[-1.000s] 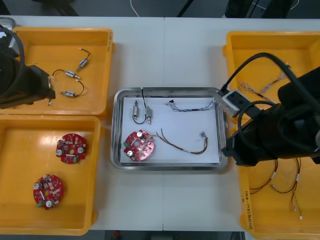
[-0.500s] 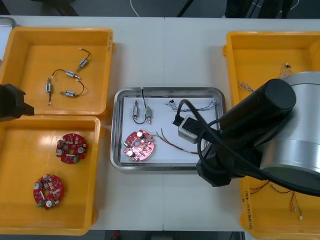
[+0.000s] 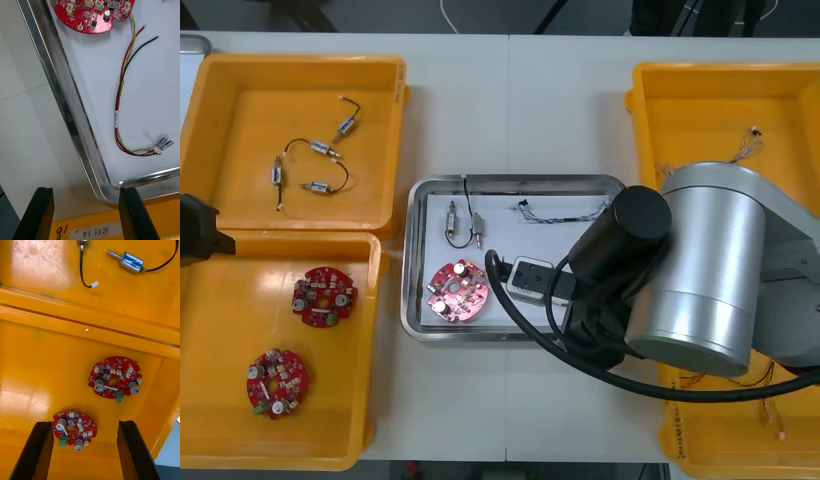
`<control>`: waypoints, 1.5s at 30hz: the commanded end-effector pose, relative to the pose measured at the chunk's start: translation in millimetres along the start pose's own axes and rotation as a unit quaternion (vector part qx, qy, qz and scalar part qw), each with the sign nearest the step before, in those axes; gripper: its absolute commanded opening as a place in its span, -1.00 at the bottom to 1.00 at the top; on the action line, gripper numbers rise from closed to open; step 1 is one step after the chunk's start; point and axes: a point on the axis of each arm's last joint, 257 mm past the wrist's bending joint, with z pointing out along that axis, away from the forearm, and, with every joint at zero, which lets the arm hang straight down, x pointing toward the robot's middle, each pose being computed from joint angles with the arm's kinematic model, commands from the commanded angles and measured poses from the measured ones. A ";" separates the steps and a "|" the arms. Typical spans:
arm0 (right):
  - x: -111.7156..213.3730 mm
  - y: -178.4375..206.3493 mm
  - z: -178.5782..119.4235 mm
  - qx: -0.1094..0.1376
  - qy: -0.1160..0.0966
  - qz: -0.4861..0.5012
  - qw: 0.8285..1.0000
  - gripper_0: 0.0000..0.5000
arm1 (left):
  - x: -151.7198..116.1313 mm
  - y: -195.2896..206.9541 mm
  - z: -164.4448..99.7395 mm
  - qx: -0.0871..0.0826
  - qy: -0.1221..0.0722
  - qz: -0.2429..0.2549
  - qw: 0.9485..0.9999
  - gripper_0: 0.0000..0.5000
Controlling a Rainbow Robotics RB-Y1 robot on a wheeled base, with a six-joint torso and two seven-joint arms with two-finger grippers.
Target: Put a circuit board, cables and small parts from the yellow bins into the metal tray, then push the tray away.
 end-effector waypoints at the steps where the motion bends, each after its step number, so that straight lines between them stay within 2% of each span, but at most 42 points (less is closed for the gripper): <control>1: -26.0 2.6 0.7 -0.006 -0.022 -0.065 0.998 1.00 | -3.2 26.5 -10.9 -0.038 -0.016 0.037 0.998 1.00; 3: -29.6 4.6 3.7 -0.007 -0.023 -0.076 0.997 1.00 | -0.9 28.9 -9.2 -0.041 -0.013 0.037 0.998 1.00; 9: -41.6 12.8 12.9 0.010 -0.031 -0.116 0.993 1.00 | 2.8 32.2 -7.4 -0.044 -0.009 0.036 0.998 1.00; 15: -49.3 20.6 21.2 0.020 -0.034 -0.140 0.989 1.00 | 6.0 29.1 -6.5 -0.038 -0.003 0.041 0.998 1.00; 23: -54.9 29.8 38.3 0.023 -0.024 -0.164 0.986 1.00 | 10.5 22.8 -6.4 -0.025 0.006 0.071 0.997 1.00; 25: -56.5 30.2 41.0 0.022 -0.021 -0.164 0.986 1.00 | 10.8 22.1 -6.7 -0.023 0.007 0.087 0.996 1.00; 32: -66.2 35.0 52.0 0.013 -0.015 -0.161 0.987 1.00 | 12.7 19.3 -6.9 -0.017 0.011 0.099 0.995 1.00; 36: -66.8 36.7 61.3 0.021 -0.011 -0.169 0.985 1.00 | 13.4 19.8 -6.3 -0.017 0.012 0.102 0.995 1.00; 45: -65.2 38.5 74.1 0.022 -0.009 -0.166 0.986 1.00 | 13.4 19.8 -6.3 -0.017 0.012 0.102 0.995 1.00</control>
